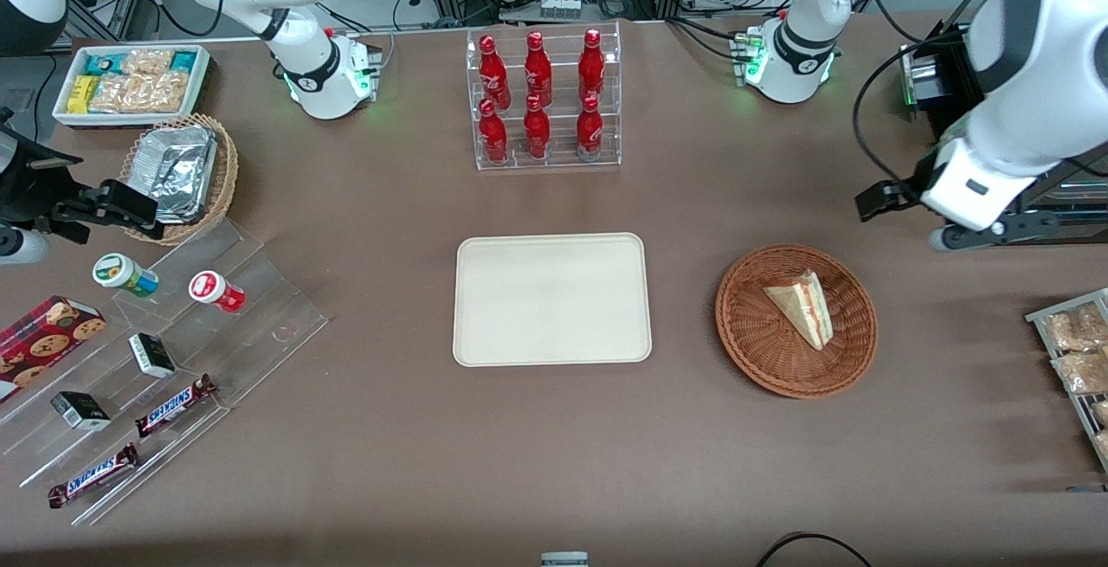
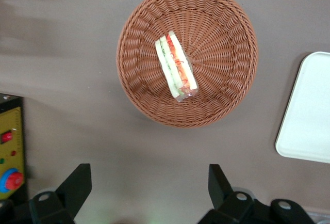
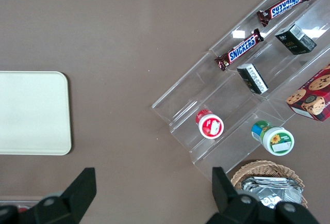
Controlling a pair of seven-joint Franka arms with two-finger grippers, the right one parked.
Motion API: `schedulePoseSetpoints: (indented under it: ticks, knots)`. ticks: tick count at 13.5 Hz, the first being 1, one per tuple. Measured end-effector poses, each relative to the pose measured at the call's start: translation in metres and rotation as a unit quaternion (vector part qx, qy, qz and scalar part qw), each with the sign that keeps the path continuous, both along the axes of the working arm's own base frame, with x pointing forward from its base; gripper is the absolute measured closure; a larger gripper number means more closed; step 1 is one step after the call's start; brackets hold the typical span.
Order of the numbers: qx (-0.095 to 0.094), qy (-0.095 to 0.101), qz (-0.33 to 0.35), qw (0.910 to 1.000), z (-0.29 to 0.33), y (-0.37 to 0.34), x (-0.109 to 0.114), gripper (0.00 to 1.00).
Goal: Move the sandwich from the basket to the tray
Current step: 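Move the left gripper over the wrapped sandwich in the wicker basket, then lower the left gripper and close it on the sandwich's upright edge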
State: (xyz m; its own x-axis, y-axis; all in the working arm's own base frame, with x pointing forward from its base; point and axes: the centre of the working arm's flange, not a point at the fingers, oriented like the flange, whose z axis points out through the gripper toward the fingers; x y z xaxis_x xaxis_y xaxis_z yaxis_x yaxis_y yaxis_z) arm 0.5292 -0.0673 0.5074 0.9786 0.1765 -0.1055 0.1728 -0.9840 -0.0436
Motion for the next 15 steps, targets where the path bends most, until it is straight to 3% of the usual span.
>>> schedulePoseSetpoints:
  ticks: [7,11,15]
  knots:
    - [-0.001,-0.038,0.050,0.9980,-0.069,-0.002,-0.007,0.00]
    - [0.000,-0.035,0.056,0.9978,-0.099,-0.002,-0.010,0.00]
    - [-0.003,-0.044,0.084,0.9955,-0.129,-0.006,0.002,0.00]
